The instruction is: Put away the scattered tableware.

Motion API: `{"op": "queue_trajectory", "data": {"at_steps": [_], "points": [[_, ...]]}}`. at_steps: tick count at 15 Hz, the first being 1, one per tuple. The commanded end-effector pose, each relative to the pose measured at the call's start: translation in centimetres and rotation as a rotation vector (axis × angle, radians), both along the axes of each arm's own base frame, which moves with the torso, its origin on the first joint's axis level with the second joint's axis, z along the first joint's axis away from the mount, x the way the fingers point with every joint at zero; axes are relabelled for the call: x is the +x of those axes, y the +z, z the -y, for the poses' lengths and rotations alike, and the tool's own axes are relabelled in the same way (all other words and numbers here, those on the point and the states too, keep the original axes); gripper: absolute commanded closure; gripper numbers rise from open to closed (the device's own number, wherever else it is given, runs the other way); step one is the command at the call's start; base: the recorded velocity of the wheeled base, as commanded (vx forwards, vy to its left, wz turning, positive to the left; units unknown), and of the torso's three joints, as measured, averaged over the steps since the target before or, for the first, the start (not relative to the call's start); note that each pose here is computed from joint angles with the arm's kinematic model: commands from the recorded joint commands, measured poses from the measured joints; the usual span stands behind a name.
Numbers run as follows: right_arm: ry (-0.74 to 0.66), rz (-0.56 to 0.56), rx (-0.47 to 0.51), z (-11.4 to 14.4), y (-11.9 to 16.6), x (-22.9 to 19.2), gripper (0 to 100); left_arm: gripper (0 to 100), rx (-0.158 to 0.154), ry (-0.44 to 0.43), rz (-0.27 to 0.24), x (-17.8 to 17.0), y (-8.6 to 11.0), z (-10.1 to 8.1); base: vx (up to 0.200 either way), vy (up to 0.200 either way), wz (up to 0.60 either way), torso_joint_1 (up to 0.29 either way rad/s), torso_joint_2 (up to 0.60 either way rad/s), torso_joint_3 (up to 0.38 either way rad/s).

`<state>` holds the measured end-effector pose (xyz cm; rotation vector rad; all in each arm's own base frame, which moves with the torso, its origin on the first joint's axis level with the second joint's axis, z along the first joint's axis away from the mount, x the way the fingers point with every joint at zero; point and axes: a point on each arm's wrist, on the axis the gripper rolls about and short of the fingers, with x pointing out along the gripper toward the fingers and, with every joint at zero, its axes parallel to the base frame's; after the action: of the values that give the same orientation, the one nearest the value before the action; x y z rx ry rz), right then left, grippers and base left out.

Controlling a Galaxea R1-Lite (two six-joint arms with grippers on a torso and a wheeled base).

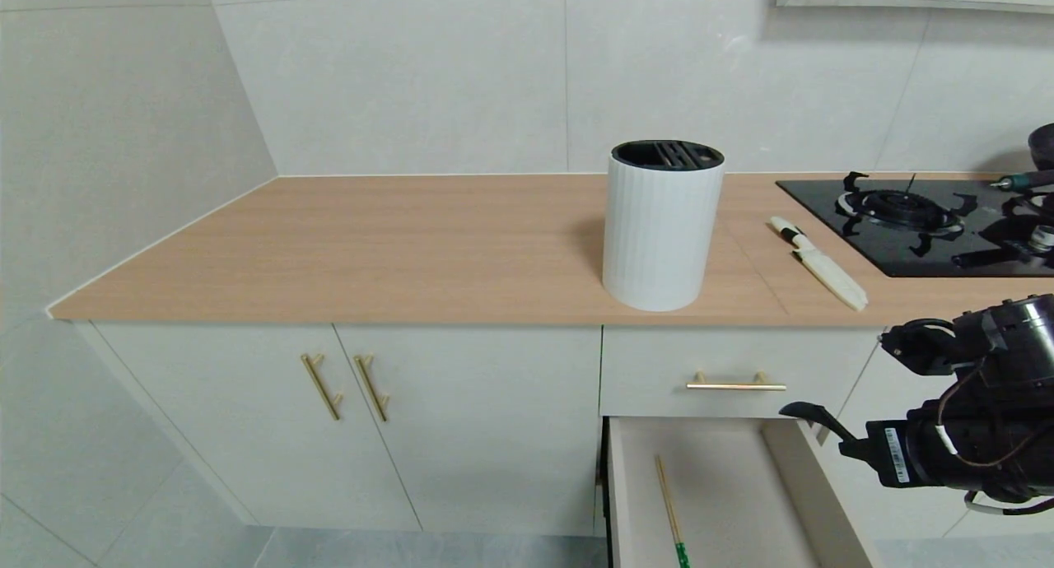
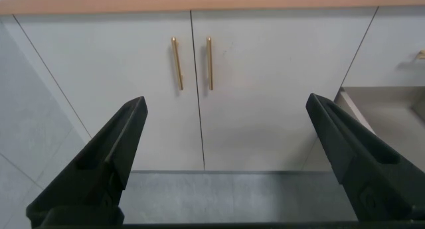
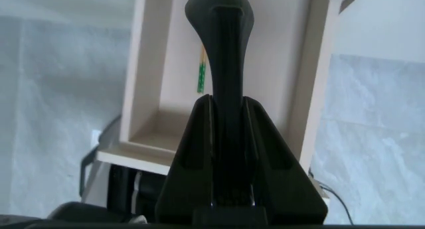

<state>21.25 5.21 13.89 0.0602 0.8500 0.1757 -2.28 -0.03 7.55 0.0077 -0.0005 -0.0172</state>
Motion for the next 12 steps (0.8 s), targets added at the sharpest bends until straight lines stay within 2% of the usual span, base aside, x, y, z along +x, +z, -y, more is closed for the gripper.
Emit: {"op": "queue_trajectory", "data": {"at_steps": [1, 12], "points": [[0.008, -0.031, -0.009, -0.27, -0.71, 0.27, 100, 0, 0.000, 0.000, 0.001, 0.00, 0.02, 0.00, 0.000, 0.000, 0.00, -0.188, 0.43, 0.242], [0.014, -0.065, -0.020, -0.46, -1.51, 0.64, 100, 0, 0.000, 0.000, 0.000, 0.00, 0.00, 0.00, 0.000, 0.000, 0.00, -0.197, 0.47, 0.272]]}}
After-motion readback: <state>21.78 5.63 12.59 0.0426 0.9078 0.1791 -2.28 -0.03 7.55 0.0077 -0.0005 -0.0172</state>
